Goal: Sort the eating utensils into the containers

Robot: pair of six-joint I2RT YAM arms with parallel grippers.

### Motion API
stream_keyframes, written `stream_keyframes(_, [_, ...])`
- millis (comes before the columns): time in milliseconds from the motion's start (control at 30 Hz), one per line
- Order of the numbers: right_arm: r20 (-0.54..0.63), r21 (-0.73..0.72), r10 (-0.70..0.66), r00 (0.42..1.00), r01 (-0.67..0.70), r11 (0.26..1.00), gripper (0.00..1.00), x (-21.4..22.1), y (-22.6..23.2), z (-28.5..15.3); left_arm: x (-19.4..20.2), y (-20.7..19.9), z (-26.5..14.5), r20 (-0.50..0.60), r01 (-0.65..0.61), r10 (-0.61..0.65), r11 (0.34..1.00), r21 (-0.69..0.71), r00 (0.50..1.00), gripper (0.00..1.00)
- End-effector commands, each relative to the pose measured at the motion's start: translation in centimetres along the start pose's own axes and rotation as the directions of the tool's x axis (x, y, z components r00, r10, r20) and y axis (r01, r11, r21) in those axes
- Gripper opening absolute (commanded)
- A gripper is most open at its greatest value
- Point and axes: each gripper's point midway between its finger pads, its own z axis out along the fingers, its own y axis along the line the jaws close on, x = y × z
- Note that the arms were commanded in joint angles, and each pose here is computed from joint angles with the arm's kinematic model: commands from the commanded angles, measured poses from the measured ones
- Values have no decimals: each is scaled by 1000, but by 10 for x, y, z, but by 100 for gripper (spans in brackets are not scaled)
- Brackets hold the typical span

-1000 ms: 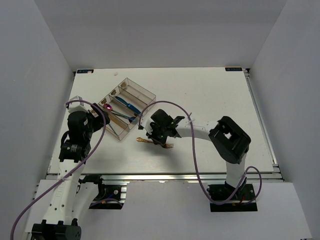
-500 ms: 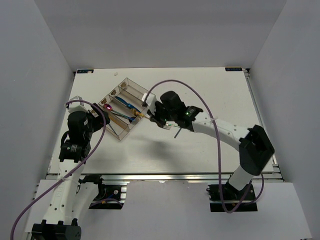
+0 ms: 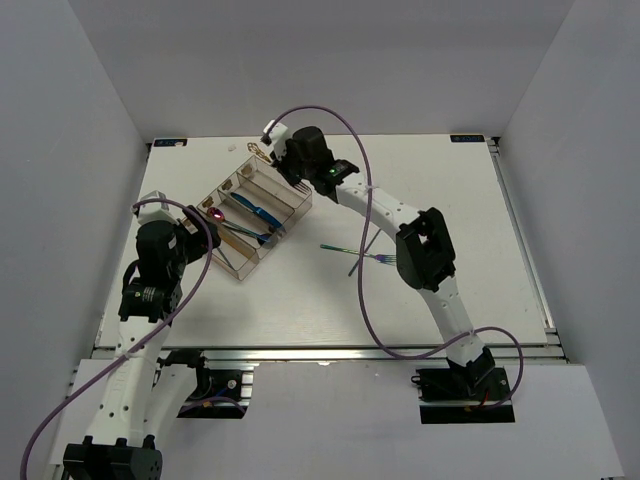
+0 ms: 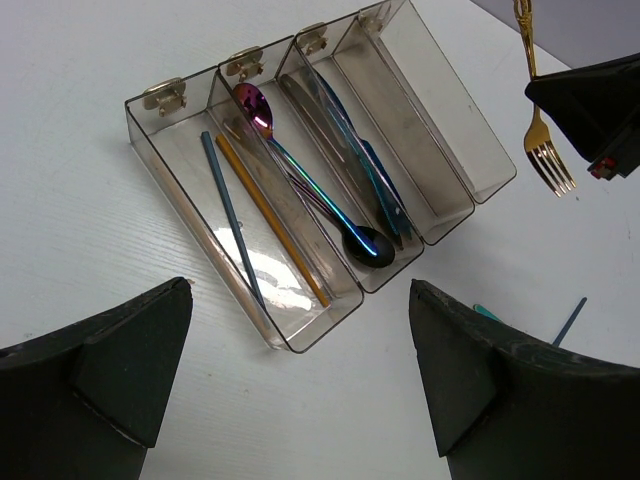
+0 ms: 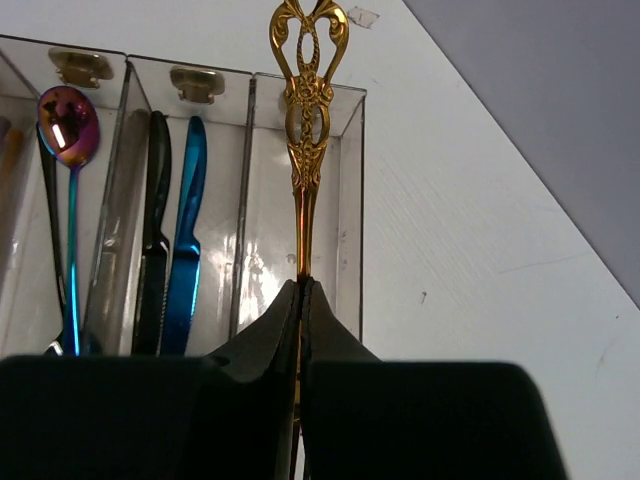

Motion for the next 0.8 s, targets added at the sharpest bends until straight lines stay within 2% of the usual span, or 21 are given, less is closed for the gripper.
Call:
stream_keyframes(0, [158,3,-45,986,45,999,0,-49,-13,-1,-4,-1,-2,15,-8,8,1000,8,1000,98])
stream_keyframes(300, [225,-23,-36,974,42,999,0,-24,-9,39,0,-4,0,-3,-12,12,999,30,1000,98])
stream_keyframes(500, [191,46,-33,981,25,999,0,-4,-24,53,-1,-6,-2,0,-12,12,999,38,1000,98])
stream_keyframes(533, [194,70,-33,980,20,997,7,-6,-30,51,-1,-6,-2,1,-12,12,999,39,1000,98])
stream_keyframes(600, [202,76,-28,979,13,997,13,-8,-35,47,-2,-6,-2,4,-11,11,999,41,1000,98])
stream_keyframes(633, [205,76,-16,979,1,997,27,-10,-36,44,-2,-6,-2,3,-11,11,999,42,1000,98])
stream_keyframes(700, [205,88,-16,979,-2,996,46,-12,-39,41,-1,-6,-2,1,-11,11,999,43,1000,98])
stream_keyframes(733, [206,98,-17,978,-3,995,62,-16,-41,36,-2,-6,-2,3,-11,11,999,40,1000,98])
stream_keyframes(767, [209,100,-18,978,-3,995,72,-20,-42,33,-2,-6,-3,4,-11,11,999,40,1000,98])
